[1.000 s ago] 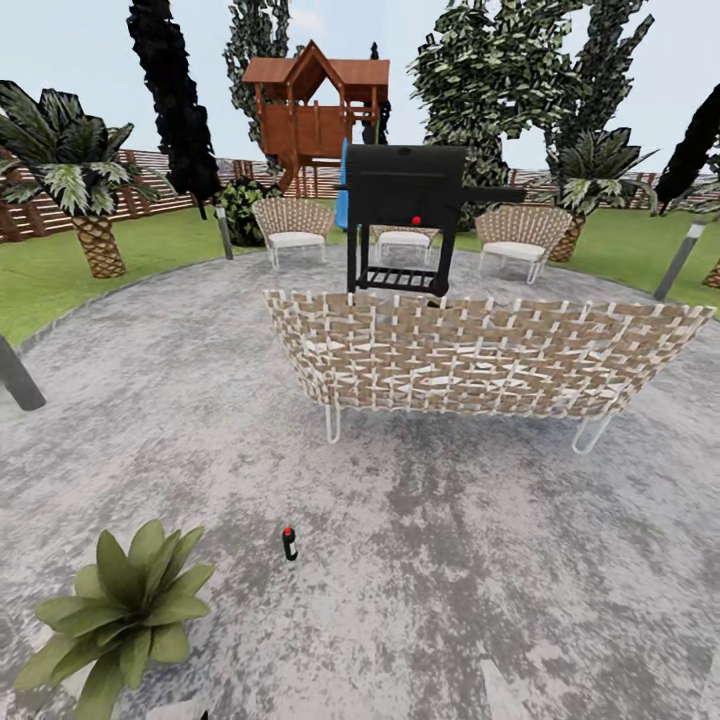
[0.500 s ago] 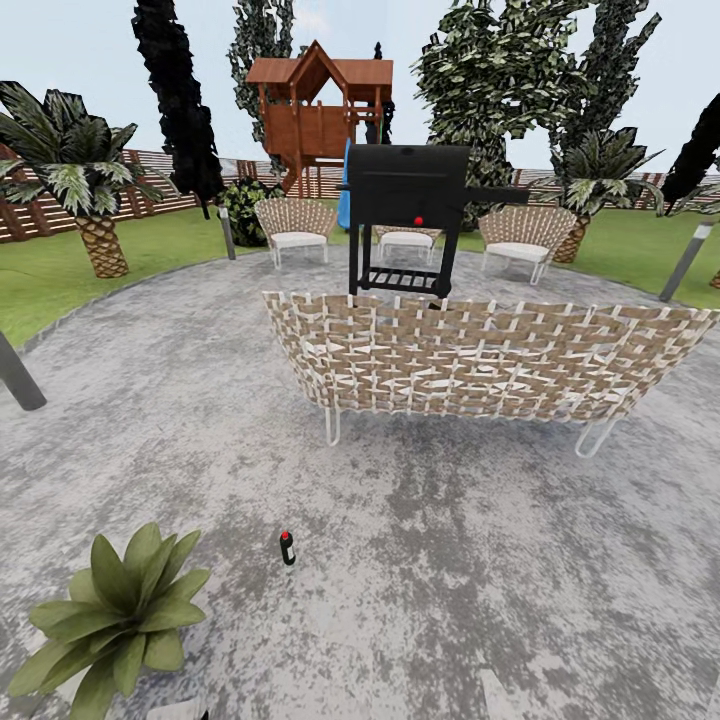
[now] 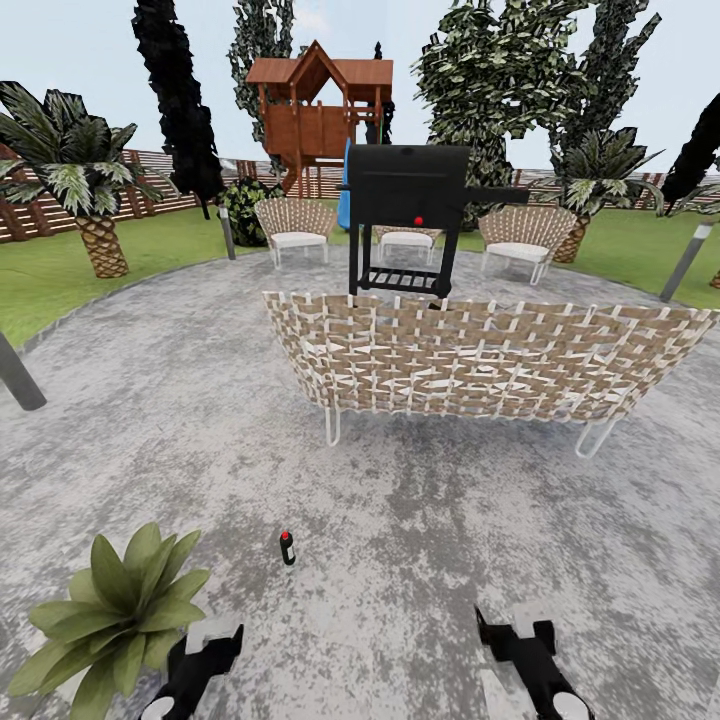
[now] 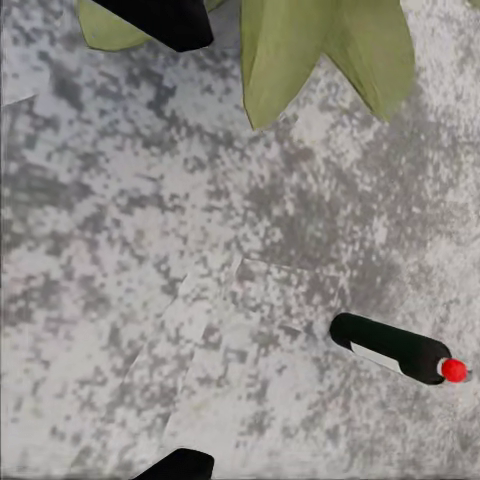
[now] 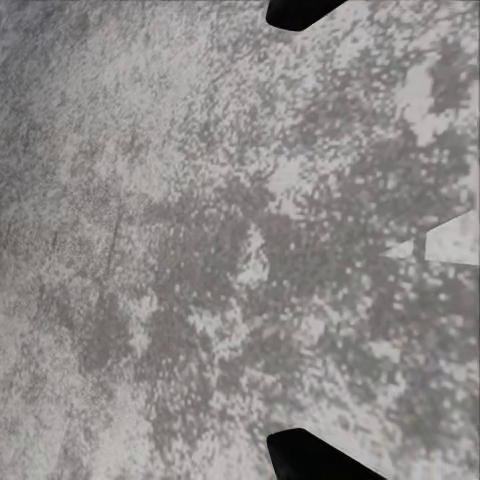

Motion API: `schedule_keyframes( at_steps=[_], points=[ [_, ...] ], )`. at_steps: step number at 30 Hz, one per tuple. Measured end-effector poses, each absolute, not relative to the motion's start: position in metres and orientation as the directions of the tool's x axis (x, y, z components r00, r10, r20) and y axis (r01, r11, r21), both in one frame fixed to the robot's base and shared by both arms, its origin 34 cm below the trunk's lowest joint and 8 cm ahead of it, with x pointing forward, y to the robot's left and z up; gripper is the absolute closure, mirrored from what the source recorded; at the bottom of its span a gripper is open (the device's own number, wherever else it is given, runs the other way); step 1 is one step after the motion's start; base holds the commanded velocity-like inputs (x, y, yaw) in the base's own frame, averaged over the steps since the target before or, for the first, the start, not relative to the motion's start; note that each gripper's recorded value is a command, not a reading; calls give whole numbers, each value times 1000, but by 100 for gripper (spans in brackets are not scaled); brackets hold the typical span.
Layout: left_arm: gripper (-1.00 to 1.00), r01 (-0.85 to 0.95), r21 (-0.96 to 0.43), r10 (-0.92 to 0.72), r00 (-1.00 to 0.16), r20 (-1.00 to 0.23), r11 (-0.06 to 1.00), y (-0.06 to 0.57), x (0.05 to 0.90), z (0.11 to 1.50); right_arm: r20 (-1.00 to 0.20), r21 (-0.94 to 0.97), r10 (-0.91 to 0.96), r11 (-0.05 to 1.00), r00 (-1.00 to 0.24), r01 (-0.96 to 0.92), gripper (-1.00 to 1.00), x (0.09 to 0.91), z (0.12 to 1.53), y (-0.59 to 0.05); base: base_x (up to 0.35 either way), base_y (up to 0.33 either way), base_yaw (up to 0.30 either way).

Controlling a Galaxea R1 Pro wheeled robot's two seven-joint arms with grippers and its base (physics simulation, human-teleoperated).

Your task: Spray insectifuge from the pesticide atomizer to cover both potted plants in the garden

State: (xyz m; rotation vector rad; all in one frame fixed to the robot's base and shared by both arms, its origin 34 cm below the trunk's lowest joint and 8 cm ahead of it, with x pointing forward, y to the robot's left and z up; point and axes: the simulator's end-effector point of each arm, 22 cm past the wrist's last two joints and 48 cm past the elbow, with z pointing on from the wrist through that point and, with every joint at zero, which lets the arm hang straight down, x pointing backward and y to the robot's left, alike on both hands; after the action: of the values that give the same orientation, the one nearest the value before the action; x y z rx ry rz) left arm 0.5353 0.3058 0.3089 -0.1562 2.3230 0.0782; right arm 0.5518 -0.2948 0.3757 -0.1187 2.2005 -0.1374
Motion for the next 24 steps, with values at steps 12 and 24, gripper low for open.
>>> schedule_keyframes(
  at_steps=[12, 24],
  points=[
    [-100, -129, -3, -87, -655, -750, 992, 300, 559, 321, -790, -114, -139, 990, -598, -80, -100, 574, 387, -286, 0, 0, 0],
    [-100, -128, 0, -85, -656, -750, 992, 302, 555, 320, -791, -112, -138, 990, -596, -81, -100, 574, 388, -283, 108, -104, 0]
  ],
)
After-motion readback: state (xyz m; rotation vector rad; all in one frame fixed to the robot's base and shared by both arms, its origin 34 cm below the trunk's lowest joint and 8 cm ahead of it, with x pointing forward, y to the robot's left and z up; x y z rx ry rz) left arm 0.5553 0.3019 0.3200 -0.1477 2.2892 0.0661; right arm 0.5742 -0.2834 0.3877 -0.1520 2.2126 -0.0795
